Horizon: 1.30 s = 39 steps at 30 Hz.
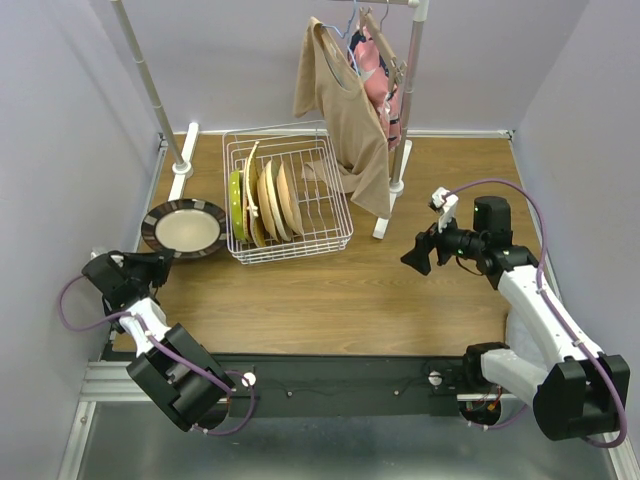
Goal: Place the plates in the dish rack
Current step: Grab a plate with the left arm, then pass the plate from the left arm to the right
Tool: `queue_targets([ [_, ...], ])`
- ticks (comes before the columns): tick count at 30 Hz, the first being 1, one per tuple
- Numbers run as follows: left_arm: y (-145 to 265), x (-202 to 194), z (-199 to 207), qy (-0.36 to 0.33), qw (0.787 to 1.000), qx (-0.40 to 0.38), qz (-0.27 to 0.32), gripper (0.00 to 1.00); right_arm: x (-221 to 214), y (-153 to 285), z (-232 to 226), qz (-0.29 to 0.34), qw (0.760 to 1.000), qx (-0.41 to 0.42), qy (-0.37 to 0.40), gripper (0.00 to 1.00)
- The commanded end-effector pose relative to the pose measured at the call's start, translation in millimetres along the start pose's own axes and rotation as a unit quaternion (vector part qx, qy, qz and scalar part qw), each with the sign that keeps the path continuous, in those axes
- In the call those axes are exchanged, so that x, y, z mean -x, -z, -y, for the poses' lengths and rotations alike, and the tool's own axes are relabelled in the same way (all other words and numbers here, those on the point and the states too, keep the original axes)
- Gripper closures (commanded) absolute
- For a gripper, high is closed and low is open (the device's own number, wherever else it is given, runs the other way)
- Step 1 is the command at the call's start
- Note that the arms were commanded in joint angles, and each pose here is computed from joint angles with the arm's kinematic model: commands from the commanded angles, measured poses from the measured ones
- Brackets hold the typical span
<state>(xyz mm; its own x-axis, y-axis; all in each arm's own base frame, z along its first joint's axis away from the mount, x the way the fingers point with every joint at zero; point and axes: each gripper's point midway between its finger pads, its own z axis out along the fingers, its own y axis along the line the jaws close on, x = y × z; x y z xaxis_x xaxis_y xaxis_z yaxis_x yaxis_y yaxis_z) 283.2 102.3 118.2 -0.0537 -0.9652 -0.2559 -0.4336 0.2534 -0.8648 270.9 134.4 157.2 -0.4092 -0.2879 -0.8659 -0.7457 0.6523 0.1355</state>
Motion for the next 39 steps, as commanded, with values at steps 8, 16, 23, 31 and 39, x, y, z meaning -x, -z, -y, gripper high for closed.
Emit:
queue_targets([
  [8,20.8,37.1,95.9,-0.052,0.989,-0.135,0.037,1.00,-0.8,-0.8,-14.4,-0.001,0.999,0.041,0.004,0.00],
  [16,28.0,46.3,118.9,-0.055,0.986,-0.154,0.046,1.00,-1.5,-0.6,-16.4,-0.001,0.999,0.046,0.004,0.00],
  [23,31.7,49.4,133.6,-0.056,0.983,-0.168,0.041,1.00,-0.9,-0.5,-17.3,0.000,0.999,0.050,0.005,0.00],
  [31,35.1,47.8,154.4,-0.046,0.980,-0.190,0.035,1.00,-1.4,-0.9,-18.0,-0.001,0.999,0.051,0.005,0.00],
  [39,40.9,47.7,179.2,-0.040,0.976,-0.213,0.037,1.00,-0.4,0.0,-17.5,0.000,0.999,0.049,0.007,0.00],
])
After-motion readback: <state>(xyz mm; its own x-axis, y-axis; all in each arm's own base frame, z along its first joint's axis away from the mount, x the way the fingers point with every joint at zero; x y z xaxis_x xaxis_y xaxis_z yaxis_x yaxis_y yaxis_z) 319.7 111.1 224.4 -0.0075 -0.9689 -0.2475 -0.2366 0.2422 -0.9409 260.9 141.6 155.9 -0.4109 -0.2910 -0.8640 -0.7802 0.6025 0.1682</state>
